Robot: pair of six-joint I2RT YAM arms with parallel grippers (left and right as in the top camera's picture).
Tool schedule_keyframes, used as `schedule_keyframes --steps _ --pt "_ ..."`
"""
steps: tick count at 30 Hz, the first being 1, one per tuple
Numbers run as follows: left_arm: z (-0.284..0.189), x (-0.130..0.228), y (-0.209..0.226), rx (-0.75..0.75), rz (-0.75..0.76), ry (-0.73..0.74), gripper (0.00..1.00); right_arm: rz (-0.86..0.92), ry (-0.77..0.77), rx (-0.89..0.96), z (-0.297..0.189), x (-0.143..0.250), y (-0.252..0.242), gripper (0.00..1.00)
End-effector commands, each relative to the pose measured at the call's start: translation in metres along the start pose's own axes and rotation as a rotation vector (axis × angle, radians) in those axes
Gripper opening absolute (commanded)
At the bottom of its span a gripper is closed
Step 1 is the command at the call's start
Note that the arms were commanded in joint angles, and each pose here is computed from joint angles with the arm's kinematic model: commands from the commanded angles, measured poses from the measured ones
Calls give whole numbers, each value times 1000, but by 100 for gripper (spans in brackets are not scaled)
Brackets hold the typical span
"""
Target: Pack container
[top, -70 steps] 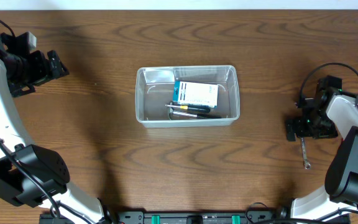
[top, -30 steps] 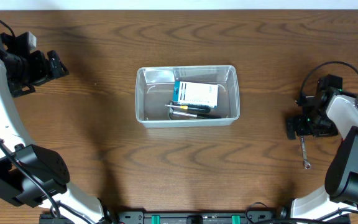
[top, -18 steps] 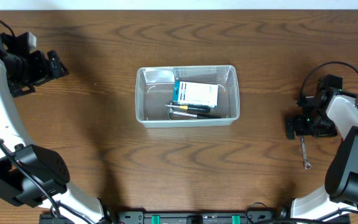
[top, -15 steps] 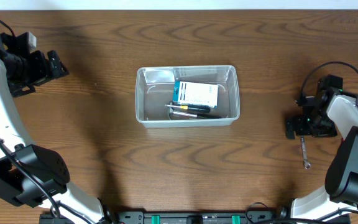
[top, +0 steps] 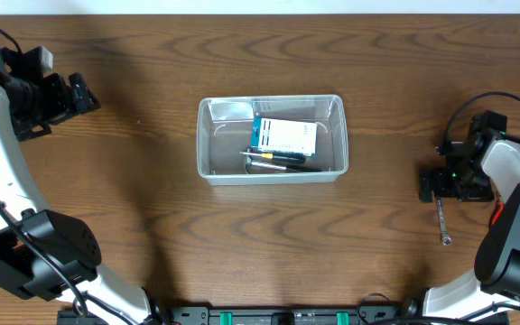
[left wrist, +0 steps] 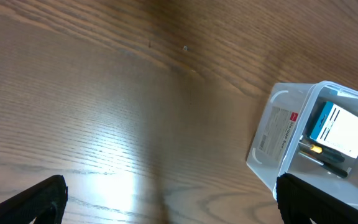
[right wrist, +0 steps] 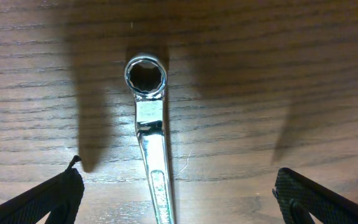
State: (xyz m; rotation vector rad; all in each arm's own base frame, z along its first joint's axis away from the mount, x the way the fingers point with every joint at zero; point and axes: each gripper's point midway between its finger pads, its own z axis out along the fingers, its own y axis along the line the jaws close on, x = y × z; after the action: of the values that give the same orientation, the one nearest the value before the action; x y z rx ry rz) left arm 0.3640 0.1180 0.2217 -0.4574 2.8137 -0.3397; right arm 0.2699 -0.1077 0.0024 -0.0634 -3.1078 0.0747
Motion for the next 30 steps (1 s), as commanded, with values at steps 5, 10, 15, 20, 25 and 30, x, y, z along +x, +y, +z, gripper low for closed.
schedule_keyframes --steps 5,10,15,20,25,30 --pt "4 0 2 -7 3 11 98 18 17 -21 4 5 3 99" --pt "4 0 2 -7 3 11 98 19 12 -13 4 3 1 99" --pt "4 0 2 -7 3 11 98 18 9 -10 4 3 0 99" --pt "4 0 2 -7 3 11 98 16 3 -8 9 4 1 99" --pt "4 0 2 -7 3 11 98 16 4 -9 11 5 2 99" --pt "4 0 2 -7 3 11 98 16 1 -8 11 4 1 99"
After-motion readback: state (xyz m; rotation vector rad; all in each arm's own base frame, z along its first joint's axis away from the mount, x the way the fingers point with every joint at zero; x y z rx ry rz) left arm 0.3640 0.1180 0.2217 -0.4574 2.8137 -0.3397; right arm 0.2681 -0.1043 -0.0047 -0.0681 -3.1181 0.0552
